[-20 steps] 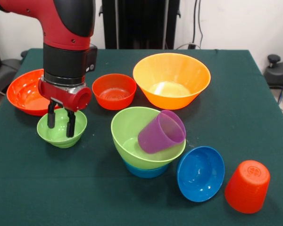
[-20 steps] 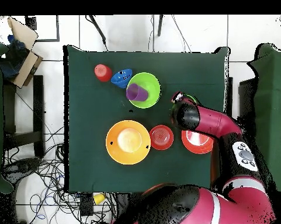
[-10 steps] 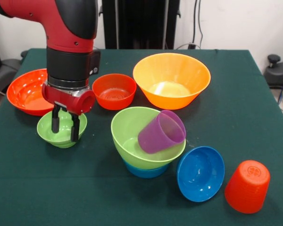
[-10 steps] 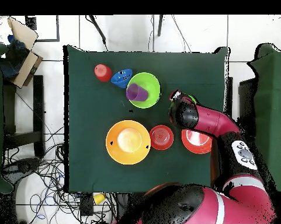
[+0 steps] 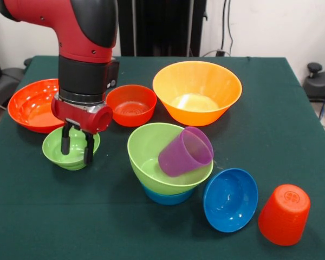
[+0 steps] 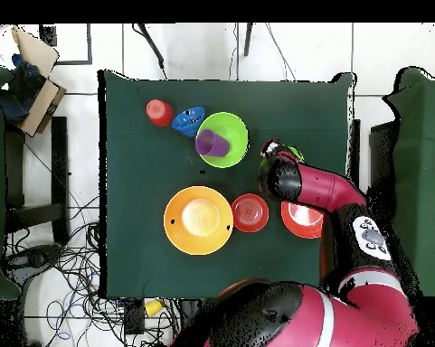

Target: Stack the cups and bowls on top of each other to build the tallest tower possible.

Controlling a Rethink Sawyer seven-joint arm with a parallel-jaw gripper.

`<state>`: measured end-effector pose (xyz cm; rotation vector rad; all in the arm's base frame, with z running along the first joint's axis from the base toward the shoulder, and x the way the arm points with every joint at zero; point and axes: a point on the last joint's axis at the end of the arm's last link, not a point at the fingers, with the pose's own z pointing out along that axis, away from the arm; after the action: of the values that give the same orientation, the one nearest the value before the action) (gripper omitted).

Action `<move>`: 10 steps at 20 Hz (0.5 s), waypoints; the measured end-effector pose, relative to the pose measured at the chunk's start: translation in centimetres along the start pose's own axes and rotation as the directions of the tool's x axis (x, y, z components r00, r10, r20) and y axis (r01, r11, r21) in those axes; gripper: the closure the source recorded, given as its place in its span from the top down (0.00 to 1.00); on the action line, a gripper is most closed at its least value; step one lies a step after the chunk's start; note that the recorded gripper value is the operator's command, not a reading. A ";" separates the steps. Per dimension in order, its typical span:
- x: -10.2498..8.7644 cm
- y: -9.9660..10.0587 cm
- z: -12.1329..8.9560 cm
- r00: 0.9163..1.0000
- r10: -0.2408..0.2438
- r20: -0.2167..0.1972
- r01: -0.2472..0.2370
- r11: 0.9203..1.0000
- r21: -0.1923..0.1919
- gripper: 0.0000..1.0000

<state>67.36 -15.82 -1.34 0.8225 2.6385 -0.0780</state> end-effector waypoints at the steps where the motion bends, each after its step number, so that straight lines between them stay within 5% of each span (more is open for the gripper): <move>1: 0.2 0.0 0.1 1.000 -0.002 -0.003 0.002 1.000 0.002 1.00; 10: 2.4 -1.5 1.8 1.000 -0.008 -0.014 0.008 0.999 0.032 1.00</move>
<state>65.33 -16.05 -3.95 0.8262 2.6602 -0.1180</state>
